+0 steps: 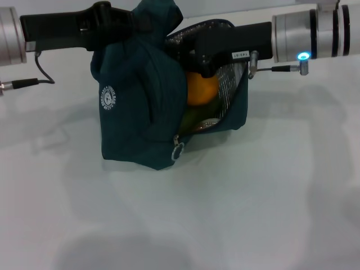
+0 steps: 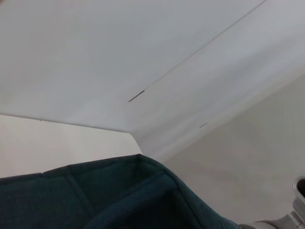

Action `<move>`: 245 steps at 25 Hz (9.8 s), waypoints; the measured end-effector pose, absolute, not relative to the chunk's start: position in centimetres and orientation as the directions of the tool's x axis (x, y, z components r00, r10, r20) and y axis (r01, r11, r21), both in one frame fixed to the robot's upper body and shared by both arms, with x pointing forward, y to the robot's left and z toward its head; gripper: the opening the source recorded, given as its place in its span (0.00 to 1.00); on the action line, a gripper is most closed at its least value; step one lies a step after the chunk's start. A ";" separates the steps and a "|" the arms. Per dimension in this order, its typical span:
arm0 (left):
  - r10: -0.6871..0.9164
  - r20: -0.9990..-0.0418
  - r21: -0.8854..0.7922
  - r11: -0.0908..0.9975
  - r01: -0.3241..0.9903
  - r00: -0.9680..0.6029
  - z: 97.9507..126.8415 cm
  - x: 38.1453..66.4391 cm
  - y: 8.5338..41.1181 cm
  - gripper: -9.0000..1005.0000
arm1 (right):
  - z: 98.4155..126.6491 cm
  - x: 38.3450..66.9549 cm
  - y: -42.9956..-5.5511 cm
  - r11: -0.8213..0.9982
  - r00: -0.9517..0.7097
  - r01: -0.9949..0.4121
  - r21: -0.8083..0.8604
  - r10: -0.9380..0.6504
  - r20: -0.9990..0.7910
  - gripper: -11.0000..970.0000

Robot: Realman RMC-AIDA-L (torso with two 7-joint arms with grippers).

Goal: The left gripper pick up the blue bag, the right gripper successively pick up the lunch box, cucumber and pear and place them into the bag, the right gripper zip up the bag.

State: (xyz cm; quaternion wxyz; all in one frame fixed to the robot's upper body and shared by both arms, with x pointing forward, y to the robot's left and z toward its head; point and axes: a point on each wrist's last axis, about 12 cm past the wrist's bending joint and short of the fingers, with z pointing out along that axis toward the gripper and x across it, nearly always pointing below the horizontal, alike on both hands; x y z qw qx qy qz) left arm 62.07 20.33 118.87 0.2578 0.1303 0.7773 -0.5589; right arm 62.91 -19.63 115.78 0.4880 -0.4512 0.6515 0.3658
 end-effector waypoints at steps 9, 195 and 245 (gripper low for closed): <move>-0.087 -0.542 -0.804 0.343 0.485 -0.836 118.8 62.1 20.5 0.05 | 118.0 62.5 -21.9 0.385 -0.107 -0.921 0.050 -0.127 -0.986 0.16; -0.189 -0.448 -0.873 0.305 0.382 -0.874 112.9 59.1 22.2 0.06 | 108.8 56.4 -17.6 0.203 -0.420 -0.906 0.372 -0.553 -0.720 0.66; -0.197 -0.438 -0.877 0.308 0.369 -0.877 112.6 58.8 22.9 0.06 | 109.3 57.4 -18.4 0.239 -0.363 -0.930 0.279 -0.478 -0.800 0.52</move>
